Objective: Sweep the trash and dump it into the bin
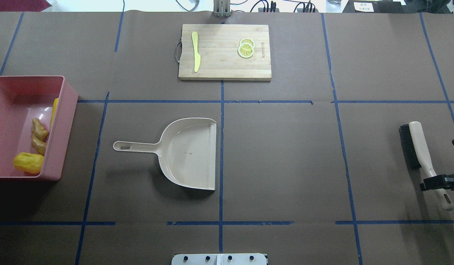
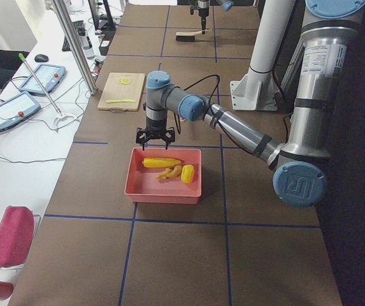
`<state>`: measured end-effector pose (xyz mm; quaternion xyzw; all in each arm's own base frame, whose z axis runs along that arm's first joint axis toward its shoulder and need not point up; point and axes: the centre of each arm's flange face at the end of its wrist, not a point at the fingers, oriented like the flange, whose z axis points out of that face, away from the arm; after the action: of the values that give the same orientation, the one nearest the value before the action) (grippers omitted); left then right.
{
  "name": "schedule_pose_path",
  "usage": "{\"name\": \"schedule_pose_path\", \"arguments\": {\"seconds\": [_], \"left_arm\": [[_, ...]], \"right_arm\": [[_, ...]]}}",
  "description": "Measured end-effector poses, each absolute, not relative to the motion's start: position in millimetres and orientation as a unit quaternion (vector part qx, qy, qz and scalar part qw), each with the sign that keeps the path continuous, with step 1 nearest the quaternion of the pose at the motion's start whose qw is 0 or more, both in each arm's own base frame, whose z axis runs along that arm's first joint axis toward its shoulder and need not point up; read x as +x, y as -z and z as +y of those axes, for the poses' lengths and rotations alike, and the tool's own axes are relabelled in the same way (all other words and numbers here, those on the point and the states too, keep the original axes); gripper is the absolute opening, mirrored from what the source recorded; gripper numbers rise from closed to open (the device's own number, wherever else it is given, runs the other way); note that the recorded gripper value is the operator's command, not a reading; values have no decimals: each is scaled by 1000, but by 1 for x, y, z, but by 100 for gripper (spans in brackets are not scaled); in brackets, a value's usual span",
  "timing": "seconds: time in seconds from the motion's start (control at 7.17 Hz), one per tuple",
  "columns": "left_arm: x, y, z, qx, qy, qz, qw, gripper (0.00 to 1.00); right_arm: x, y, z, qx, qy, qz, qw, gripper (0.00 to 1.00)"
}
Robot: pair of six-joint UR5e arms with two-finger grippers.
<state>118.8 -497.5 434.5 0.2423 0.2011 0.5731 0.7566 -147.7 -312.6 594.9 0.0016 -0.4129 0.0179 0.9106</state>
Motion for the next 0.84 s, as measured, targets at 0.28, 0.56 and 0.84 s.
{"name": "schedule_pose_path", "arguments": {"seconds": [0.28,0.56,0.84], "left_arm": [[82,-452,-504,225,-521,207,797,100],[27,-490,-506,174,-373,259,874,100],[-18,-537,-493,108,-207,342,910,100]], "right_arm": [[-90,-592,-330,20,-65,-441,895,100],[-47,-600,-336,28,-85,-441,893,100],[-22,-606,-363,27,-52,-412,909,100]]}}
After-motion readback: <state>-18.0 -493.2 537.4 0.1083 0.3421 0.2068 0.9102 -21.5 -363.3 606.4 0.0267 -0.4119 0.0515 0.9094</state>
